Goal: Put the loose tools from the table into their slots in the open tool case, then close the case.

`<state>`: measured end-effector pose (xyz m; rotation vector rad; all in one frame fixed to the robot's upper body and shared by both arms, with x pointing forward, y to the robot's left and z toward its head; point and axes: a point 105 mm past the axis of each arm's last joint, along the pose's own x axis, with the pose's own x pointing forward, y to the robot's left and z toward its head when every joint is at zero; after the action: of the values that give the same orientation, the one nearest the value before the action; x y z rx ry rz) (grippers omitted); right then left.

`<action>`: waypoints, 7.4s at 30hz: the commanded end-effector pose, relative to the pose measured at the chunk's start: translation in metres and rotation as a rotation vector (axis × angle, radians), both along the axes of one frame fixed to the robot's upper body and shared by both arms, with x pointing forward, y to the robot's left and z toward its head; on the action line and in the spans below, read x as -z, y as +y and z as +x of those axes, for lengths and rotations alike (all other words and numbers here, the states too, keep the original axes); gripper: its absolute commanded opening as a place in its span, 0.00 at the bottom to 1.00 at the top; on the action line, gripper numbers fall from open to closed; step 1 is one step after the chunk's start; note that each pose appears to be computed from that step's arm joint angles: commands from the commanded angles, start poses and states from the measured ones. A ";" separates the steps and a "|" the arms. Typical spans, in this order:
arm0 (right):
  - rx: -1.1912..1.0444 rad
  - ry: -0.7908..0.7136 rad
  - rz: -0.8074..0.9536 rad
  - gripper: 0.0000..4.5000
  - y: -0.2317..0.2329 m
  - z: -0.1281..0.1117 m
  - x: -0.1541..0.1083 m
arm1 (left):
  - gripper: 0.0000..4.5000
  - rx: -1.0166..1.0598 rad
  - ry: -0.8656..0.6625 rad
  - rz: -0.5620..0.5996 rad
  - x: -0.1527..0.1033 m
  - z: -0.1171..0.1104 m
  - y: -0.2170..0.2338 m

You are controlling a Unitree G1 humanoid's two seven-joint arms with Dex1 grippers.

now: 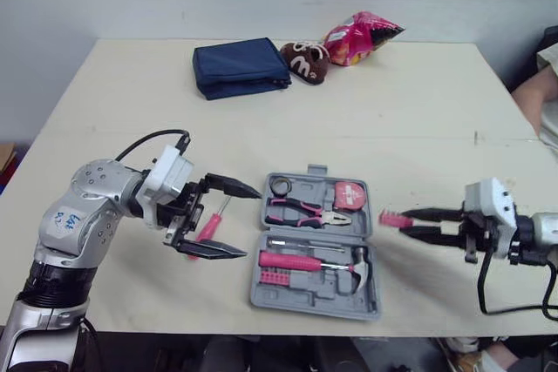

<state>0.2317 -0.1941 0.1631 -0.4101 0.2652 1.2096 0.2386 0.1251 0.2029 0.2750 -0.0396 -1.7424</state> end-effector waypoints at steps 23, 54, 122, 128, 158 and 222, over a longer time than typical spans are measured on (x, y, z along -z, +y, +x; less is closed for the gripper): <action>0.062 0.131 -0.237 0.16 0.083 -0.056 0.050 | 1.00 -0.043 0.043 0.023 0.014 -0.019 -0.002; 0.030 0.253 -0.241 0.16 0.098 -0.050 0.061 | 1.00 -0.064 0.059 0.062 0.018 -0.019 0.002; -0.054 -0.177 0.132 0.01 0.074 -0.032 0.053 | 1.00 -0.204 -0.001 0.055 0.018 0.003 0.019; 0.159 -0.121 0.240 0.07 0.012 -0.043 0.024 | 1.00 -0.472 -0.034 0.044 0.023 0.022 0.069; 0.449 -0.497 0.243 0.99 -0.109 -0.036 -0.025 | 1.00 -1.137 0.036 0.026 0.055 0.015 0.168; 0.044 -0.228 0.279 1.00 -0.023 -0.104 0.011 | 0.12 -0.026 0.041 0.594 0.073 -0.041 -0.054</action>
<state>0.1302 -0.2190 0.1433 -0.2807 -0.0637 1.1297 0.2047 0.0736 0.1259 0.6248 0.5285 -1.6726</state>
